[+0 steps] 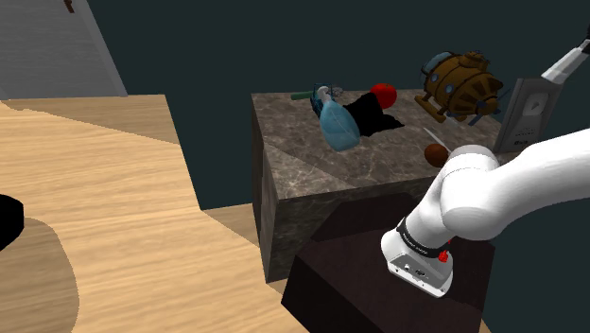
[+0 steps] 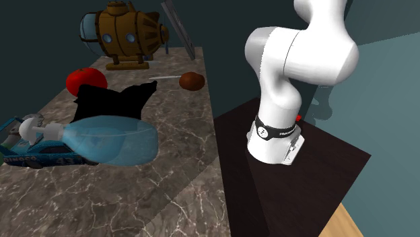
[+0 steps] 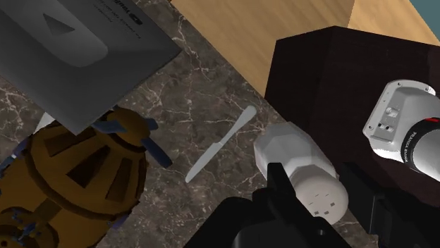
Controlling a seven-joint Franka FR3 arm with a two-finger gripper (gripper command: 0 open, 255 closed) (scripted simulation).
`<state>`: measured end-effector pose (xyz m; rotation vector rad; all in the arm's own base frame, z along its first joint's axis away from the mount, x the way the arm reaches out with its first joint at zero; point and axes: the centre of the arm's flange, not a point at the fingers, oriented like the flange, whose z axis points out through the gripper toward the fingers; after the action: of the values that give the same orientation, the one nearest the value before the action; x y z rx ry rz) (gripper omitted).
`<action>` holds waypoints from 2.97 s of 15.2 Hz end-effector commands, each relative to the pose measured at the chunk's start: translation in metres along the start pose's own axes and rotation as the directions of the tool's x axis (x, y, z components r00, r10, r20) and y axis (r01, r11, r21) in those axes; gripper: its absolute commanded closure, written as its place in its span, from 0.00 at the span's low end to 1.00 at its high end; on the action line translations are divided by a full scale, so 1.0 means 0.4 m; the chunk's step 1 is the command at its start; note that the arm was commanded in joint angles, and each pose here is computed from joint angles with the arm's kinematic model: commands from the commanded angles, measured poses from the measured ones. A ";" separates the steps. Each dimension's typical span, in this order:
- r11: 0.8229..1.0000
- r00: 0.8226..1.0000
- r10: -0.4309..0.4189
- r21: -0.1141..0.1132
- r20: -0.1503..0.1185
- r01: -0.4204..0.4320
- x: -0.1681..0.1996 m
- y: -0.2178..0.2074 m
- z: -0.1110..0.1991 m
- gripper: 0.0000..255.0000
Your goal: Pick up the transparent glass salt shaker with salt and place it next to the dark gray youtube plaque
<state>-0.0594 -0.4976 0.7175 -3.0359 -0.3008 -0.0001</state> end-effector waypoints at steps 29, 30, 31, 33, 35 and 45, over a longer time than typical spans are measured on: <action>1.000 1.000 -0.001 -0.001 0.002 0.001 -0.107 0.121 0.335 1.00; 1.000 1.000 -0.001 -0.001 0.002 0.001 -0.107 0.122 0.348 1.00; 1.000 1.000 -0.001 -0.001 0.002 0.001 -0.107 0.123 0.361 1.00; 1.000 1.000 -0.001 -0.001 0.002 0.001 -0.108 0.126 0.387 1.00; 1.000 1.000 -0.001 -0.001 0.002 0.001 -0.108 0.128 0.413 1.00; 1.000 1.000 -0.001 -0.001 0.002 0.001 -0.109 0.140 0.545 1.00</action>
<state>-0.0929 -0.5421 0.5000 -3.0364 -0.3022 0.0036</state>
